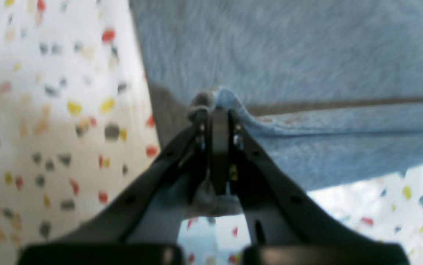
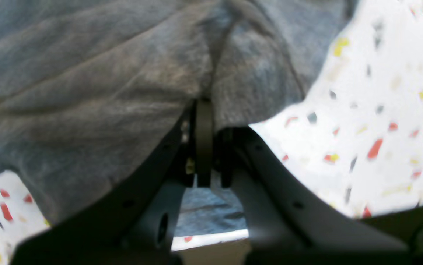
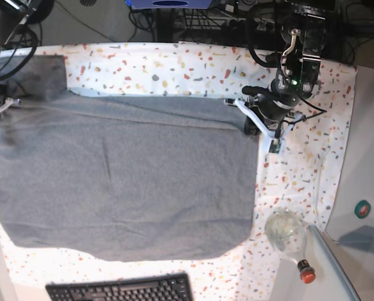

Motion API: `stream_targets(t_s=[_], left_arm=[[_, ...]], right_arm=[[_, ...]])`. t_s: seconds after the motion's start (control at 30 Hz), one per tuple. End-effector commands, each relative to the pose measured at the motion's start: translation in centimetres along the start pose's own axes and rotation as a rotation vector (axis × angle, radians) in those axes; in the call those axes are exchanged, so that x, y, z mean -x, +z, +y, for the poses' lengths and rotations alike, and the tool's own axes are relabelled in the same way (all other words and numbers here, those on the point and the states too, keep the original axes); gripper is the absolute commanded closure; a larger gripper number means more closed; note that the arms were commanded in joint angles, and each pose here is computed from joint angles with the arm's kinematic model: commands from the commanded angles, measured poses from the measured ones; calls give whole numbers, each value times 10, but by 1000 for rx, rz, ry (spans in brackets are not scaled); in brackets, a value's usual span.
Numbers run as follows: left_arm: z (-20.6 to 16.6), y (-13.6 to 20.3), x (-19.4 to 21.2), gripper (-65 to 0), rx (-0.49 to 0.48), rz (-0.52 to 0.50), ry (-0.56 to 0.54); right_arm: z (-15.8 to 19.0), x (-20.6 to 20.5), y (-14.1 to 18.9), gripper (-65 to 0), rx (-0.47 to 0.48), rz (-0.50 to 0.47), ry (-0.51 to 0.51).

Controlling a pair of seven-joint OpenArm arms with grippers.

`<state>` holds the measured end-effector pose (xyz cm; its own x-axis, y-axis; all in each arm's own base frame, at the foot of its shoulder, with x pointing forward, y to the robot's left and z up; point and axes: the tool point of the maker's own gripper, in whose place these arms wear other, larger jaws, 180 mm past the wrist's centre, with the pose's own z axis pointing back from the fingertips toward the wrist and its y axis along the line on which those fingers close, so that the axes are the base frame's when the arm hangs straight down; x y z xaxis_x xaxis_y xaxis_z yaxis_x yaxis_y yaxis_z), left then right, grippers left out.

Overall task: Layout the t-shirt on the table in an organized manner, then fold the t-shirt properly
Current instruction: 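Swing the lifted shirt across and lay it flat with both grippers, then pull the shirt edge with the left gripper to straighten it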

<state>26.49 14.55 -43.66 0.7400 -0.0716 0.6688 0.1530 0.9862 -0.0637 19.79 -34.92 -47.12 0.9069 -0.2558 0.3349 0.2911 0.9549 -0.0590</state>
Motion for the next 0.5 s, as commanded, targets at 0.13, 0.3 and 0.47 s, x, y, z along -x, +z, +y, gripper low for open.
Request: stream_targets(t_s=[0.13,0.3,0.47], left_arm=[[2,5,-8,0,-1,-39,-12],[7,10,12,-120,-7,5,-22],[0,34,21,-403,6,-2,-52]], right_arm=[[-23,-3,7,-150,85,-24,-68],[-21,-3,17,-254,99,-50,-51],[-13,-13,44,-306,129,-146,-32]])
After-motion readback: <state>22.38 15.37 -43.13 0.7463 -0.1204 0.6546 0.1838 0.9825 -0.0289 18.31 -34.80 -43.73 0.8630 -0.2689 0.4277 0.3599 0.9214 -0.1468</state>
